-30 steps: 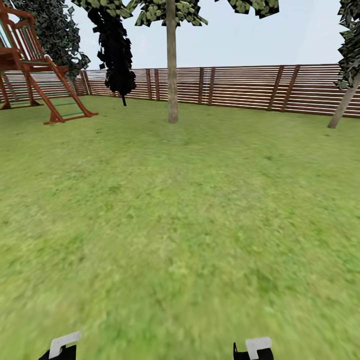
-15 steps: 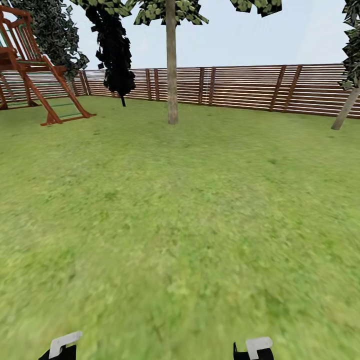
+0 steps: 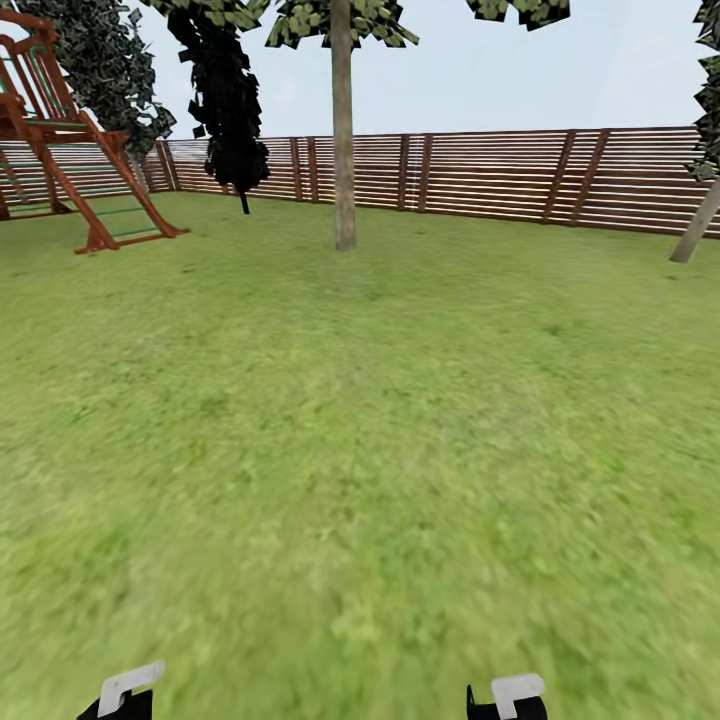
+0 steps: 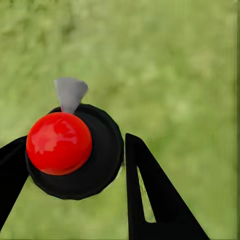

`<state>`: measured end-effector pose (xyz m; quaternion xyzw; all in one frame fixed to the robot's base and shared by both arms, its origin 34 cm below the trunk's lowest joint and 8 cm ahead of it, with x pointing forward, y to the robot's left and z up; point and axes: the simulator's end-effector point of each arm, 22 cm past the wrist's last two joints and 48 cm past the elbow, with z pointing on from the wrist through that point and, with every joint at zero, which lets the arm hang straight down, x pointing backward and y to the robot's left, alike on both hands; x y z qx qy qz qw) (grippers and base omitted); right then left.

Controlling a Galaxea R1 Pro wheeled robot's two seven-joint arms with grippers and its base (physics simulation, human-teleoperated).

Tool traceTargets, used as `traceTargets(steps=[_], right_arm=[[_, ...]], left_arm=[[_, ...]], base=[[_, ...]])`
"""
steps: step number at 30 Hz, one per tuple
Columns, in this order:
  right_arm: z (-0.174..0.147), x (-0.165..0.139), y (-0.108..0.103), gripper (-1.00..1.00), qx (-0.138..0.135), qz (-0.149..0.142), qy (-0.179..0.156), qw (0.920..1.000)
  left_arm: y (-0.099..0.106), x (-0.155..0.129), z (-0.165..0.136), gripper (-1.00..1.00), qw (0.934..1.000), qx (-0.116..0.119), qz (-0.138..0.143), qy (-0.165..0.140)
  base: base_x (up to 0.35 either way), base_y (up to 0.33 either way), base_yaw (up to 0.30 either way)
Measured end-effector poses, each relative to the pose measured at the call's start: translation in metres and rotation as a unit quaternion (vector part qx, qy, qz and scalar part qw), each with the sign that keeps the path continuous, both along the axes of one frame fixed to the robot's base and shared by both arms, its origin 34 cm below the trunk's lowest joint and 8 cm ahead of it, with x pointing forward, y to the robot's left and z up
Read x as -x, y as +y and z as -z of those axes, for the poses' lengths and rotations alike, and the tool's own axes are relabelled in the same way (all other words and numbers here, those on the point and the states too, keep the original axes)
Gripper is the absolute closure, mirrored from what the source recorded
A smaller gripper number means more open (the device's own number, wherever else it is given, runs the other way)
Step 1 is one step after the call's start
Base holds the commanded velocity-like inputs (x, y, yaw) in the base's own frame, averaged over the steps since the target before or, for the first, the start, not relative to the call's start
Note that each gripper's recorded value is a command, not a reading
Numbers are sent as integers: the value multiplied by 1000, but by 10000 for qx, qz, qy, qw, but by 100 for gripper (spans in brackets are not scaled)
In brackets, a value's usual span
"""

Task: In the garden, pick up the pesticide atomizer on the floor and spray pesticide onto both trees until each tree trunk is fully covered.

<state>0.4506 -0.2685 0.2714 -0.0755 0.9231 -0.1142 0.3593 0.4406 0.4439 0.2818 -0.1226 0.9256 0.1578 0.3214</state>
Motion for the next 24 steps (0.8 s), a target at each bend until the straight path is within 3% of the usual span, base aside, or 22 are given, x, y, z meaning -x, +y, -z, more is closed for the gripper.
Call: traceTargets(steps=[24], right_arm=[[0, 0, 0, -100, 0, -1, 1, 10000]], left_arm=[[0, 1, 0, 100, 10000, 4, 0, 7]], base=[[337, 0, 0]])
